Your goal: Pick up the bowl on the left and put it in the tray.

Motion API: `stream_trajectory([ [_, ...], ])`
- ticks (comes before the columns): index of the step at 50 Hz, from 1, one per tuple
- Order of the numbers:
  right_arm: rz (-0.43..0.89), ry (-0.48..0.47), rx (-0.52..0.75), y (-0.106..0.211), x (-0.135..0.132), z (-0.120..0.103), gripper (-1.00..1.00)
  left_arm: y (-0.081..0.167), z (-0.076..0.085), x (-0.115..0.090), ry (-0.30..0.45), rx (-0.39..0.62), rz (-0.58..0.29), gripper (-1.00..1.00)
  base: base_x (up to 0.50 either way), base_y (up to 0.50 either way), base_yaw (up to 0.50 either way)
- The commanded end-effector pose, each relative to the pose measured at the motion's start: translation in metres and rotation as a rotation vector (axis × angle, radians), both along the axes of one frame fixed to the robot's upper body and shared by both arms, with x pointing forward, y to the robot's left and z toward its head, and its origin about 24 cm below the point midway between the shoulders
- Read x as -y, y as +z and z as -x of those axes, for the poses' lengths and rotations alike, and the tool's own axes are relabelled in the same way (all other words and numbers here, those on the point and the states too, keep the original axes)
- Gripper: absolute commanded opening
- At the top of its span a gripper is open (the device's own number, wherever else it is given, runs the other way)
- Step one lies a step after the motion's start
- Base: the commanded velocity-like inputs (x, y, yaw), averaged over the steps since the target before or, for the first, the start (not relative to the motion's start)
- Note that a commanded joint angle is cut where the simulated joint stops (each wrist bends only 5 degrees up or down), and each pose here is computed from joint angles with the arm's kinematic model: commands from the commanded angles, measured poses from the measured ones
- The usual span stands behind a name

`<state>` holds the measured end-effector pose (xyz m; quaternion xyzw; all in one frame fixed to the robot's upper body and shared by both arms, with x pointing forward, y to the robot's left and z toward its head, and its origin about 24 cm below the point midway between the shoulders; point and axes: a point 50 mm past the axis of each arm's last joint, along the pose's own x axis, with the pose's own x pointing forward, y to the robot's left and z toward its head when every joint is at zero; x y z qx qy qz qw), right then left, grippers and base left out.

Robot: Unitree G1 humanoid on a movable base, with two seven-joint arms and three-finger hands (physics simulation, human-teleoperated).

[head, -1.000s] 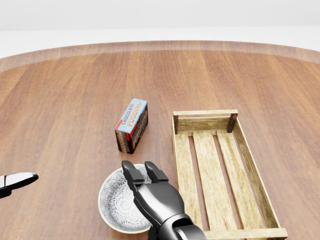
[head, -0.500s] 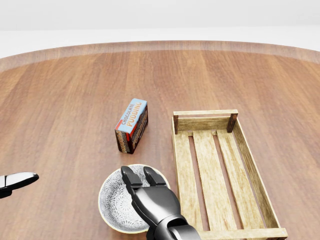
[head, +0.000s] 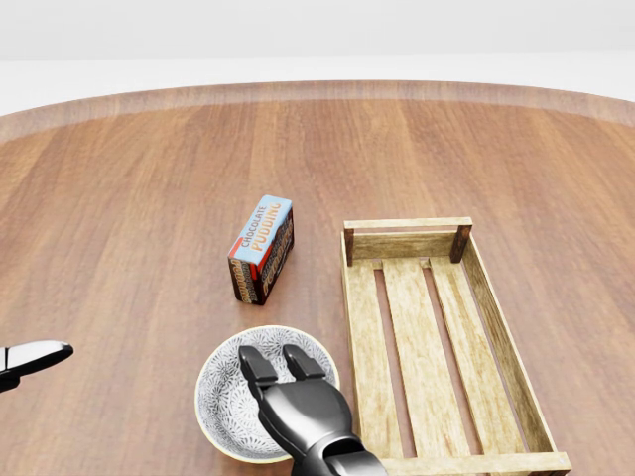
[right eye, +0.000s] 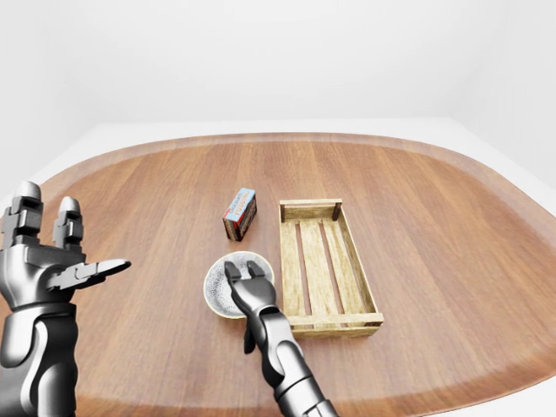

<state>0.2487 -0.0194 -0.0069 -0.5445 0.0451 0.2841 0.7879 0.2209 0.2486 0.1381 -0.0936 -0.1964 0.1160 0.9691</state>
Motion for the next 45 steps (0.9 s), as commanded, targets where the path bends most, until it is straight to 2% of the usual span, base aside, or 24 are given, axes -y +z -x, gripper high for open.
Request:
stream_trajectory([
  [1, 0.026, 0.013, -0.012, -0.006, -0.004, 0.001, 1.0, 0.0, 0.0, 0.0, 0.002, 0.001, 0.001, 1.0, 0.0, 0.0, 0.0],
  [45, 0.05, -0.006, -0.078, -0.025, -0.002, -0.003, 1.0, -0.001, -0.001, 0.0, 0.002, -0.005, 0.003, 1.0, 0.0, 0.0, 0.0],
])
